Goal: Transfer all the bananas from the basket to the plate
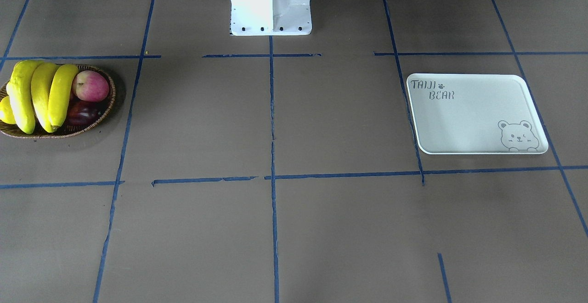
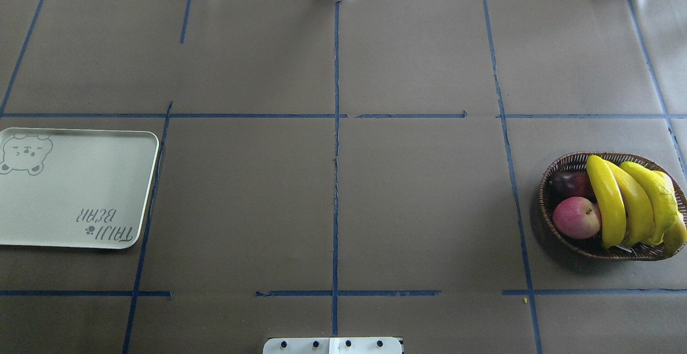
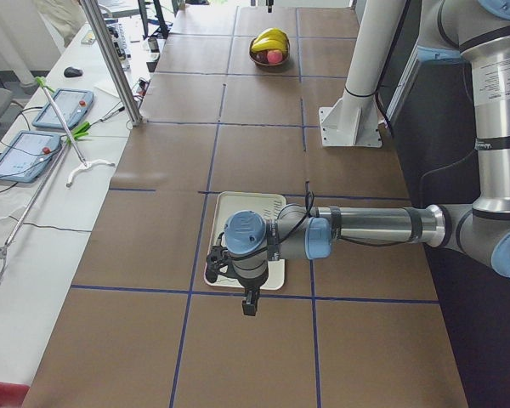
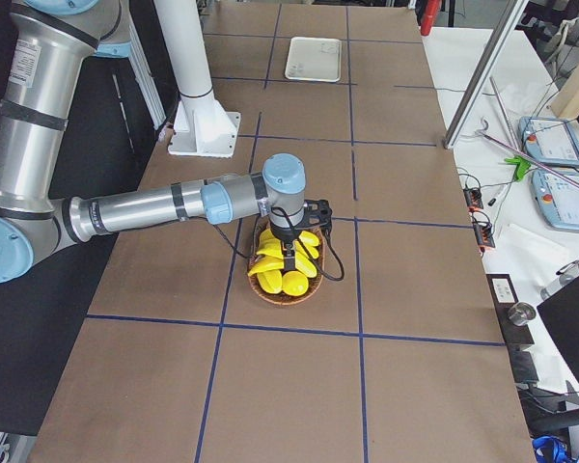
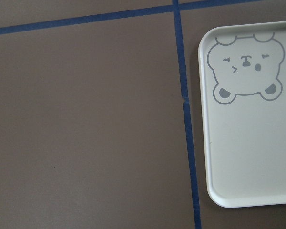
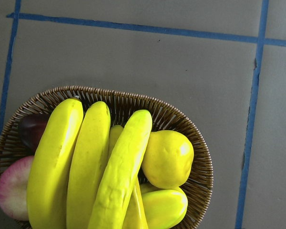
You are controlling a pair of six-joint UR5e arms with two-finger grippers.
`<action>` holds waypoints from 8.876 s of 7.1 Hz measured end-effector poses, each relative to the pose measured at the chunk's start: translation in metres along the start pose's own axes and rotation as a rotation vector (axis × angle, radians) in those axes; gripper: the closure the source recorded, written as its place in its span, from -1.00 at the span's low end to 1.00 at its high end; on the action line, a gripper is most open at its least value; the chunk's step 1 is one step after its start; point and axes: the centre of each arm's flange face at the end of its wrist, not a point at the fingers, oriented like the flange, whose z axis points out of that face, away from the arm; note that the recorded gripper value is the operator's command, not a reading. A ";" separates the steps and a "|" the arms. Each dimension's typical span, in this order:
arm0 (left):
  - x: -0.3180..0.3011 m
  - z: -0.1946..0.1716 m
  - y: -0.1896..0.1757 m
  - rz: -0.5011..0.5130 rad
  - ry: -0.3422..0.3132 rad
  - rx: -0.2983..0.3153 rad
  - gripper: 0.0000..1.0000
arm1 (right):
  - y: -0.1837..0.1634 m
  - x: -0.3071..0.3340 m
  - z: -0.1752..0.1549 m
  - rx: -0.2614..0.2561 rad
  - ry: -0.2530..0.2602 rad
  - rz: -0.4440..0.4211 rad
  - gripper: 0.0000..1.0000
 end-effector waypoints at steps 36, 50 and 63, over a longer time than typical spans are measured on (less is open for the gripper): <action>0.423 -0.024 -0.115 -0.027 0.539 0.082 -1.00 | -0.106 -0.349 -0.010 0.225 -0.515 0.037 1.00; 0.686 -0.068 -0.099 -0.733 0.756 -0.037 -1.00 | -0.006 -0.560 0.007 0.317 -0.727 0.138 0.99; 0.704 -0.043 -0.096 -0.753 0.758 0.047 1.00 | 0.008 -0.576 0.010 0.321 -0.742 0.142 -0.99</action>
